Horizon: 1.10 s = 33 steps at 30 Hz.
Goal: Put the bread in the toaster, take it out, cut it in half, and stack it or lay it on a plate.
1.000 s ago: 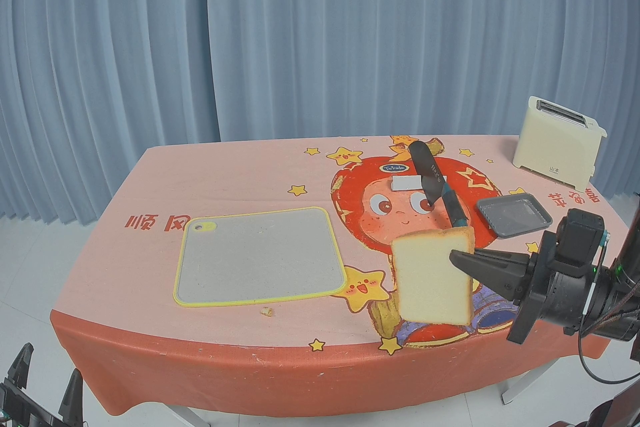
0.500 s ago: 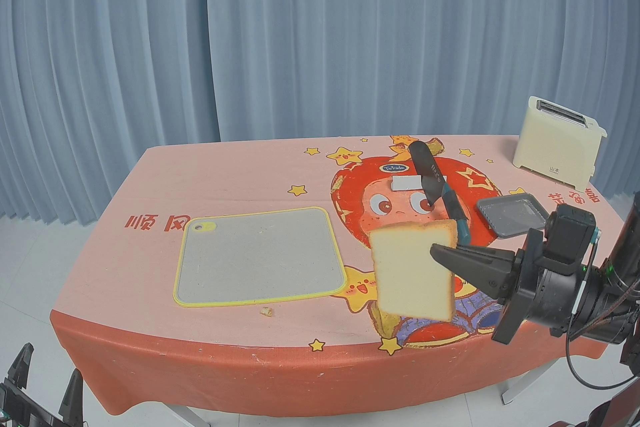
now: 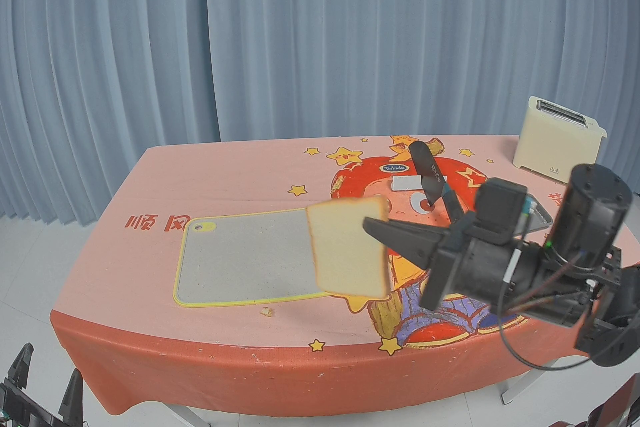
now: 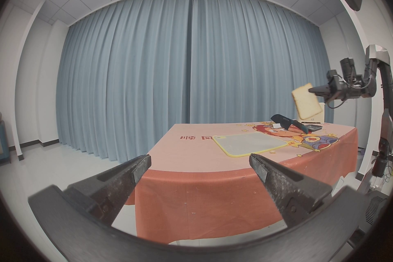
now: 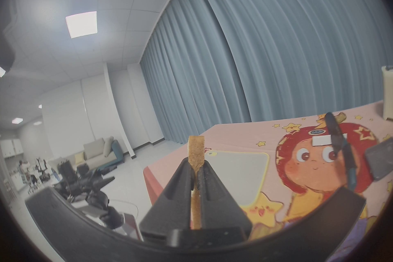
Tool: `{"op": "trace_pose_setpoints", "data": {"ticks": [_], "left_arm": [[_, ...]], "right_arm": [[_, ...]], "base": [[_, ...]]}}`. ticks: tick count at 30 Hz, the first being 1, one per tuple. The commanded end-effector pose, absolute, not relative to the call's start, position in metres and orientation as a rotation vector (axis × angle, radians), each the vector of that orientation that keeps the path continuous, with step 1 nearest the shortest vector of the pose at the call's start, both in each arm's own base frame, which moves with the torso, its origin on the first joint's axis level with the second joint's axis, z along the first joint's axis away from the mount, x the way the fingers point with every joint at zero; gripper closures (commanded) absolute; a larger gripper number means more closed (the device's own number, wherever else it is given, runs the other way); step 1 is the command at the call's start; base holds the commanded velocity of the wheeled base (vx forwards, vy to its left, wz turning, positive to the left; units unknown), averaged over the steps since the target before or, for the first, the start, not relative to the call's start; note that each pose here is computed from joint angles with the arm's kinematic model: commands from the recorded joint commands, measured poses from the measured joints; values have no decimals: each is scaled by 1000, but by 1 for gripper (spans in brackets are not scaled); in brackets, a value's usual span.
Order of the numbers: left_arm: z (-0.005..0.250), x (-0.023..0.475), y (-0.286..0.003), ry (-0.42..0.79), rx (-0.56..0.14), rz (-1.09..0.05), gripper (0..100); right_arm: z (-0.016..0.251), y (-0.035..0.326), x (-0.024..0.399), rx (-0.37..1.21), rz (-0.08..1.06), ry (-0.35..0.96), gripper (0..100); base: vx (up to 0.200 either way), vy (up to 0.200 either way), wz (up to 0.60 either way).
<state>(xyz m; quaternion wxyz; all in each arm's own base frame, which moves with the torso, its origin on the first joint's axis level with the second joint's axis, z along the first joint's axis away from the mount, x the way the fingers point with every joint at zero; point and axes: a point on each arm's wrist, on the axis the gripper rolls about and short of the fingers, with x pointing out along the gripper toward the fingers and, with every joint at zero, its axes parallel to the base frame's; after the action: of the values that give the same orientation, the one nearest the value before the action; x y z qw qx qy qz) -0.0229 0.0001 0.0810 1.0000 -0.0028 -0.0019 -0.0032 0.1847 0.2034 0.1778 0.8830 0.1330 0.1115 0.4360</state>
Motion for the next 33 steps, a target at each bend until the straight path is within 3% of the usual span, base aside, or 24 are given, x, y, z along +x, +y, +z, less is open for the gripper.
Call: {"op": "trace_pose_setpoints", "data": {"ticks": [1,12,21,33], "left_arm": [[76,-23,0,-2,-6,-6,0],[76,-23,0,-2,-6,-6,0],[76,-23,0,-2,-6,-5,0],[76,-23,0,0,-6,-5,0]], "right_arm": [[146,261,243,378,858,332,100],[100,305,294,696,720,473,100],[65,315,311,740,616,512,100],[75,324,312,718,617,476,100]], "base": [[0,0,0],[0,0,0],[0,0,0],[0,0,0]]}}
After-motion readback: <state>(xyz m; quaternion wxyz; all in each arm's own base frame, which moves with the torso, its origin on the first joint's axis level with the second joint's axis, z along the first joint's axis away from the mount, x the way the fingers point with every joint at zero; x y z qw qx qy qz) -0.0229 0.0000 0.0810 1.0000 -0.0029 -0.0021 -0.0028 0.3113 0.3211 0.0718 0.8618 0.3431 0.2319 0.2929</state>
